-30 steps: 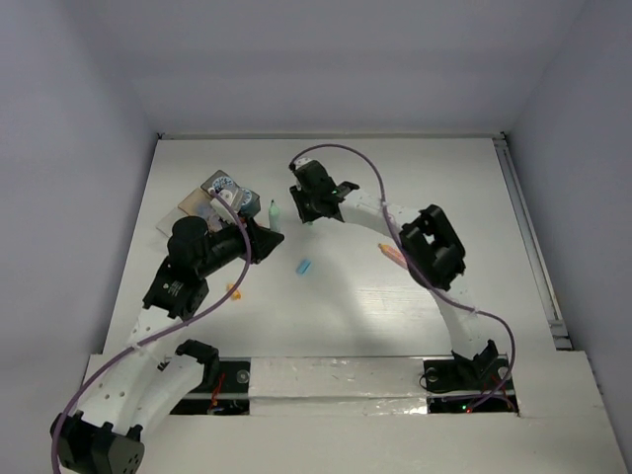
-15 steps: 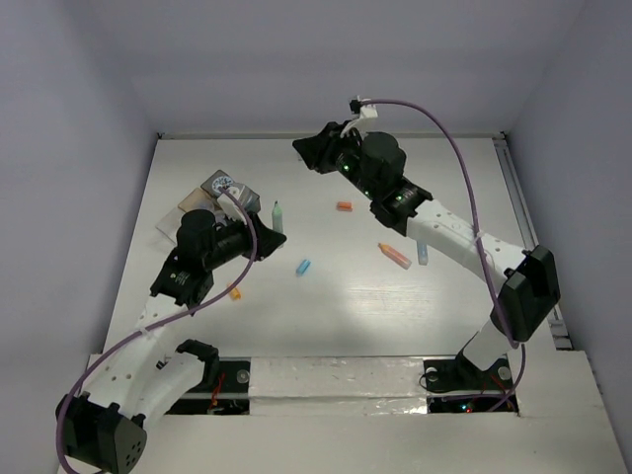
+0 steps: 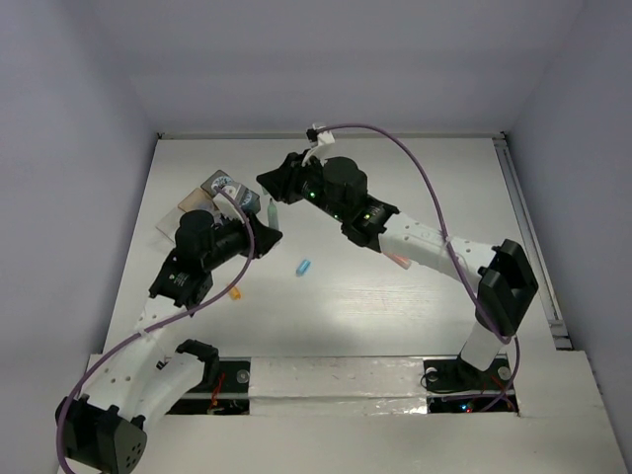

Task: Sort the stationery into containers
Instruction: Close the pen cap on the pen, then place the pen in the storage box, then pick up the pen from the center of the board.

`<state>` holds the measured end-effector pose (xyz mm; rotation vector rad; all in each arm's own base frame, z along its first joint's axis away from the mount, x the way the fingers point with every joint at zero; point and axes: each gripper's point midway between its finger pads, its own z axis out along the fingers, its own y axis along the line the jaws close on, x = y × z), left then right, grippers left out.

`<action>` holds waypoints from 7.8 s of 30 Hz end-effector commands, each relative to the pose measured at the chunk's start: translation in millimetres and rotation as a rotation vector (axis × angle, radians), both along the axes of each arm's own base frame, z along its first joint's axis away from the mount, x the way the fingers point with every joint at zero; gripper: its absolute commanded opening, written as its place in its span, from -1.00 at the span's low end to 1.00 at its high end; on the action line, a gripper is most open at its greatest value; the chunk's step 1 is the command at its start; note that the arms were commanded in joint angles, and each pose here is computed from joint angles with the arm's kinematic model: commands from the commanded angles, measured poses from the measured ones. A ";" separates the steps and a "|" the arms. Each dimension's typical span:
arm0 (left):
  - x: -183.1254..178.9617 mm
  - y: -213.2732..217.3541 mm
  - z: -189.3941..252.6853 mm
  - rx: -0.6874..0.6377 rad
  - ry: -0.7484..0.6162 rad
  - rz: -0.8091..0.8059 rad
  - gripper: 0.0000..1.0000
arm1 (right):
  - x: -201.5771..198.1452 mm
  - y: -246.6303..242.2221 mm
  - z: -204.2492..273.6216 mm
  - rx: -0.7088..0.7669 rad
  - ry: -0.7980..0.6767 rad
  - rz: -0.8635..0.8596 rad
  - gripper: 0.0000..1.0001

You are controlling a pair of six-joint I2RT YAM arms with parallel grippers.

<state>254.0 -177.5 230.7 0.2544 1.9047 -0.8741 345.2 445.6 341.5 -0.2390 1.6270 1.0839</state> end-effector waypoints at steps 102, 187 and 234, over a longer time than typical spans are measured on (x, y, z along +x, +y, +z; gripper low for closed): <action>72.1 35.6 125.3 -0.144 -0.240 0.340 -1.00 | -145.1 -29.7 -121.3 -0.021 0.284 0.270 0.60; -21.5 -12.4 47.2 -0.069 -0.174 -0.140 0.98 | -0.6 -292.7 -278.1 -0.947 0.647 -0.122 0.51; -15.2 -25.9 12.1 -0.044 -0.034 -0.183 0.72 | -13.9 -107.5 -110.0 -0.158 0.245 0.088 -0.73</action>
